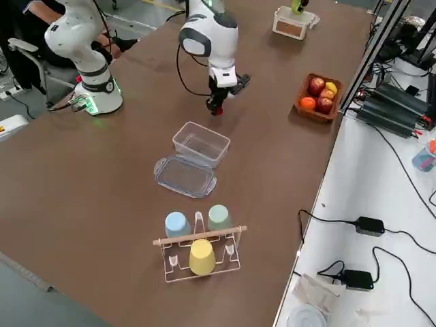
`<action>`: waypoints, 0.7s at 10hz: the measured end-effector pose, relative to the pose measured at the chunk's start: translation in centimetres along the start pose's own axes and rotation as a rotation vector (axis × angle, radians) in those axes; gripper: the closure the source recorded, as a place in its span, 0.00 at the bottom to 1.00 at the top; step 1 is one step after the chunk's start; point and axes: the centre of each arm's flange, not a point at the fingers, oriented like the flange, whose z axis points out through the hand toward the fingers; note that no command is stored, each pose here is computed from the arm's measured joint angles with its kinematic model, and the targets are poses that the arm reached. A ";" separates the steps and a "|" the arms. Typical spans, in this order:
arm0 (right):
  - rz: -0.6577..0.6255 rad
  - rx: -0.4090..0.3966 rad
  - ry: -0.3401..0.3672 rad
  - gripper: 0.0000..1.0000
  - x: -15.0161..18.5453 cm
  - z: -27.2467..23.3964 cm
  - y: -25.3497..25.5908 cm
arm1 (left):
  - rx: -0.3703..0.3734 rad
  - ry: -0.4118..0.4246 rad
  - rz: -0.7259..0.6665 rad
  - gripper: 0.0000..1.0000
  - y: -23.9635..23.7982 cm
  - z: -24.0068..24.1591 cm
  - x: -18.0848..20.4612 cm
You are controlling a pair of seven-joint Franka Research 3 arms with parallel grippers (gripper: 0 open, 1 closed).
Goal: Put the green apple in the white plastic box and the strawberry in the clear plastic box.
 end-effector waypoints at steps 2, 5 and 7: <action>-0.041 0.002 -0.006 0.64 0.0 0.4 4.5 | 0.008 -0.015 0.016 0.11 -0.1 2.2 0.4; -0.076 0.002 0.027 0.64 0.0 1.9 8.4 | 0.001 -0.021 0.018 0.03 0.0 2.5 0.6; -0.089 -0.003 0.058 0.64 0.0 5.4 9.0 | -0.001 -0.006 0.026 0.00 0.9 0.9 0.2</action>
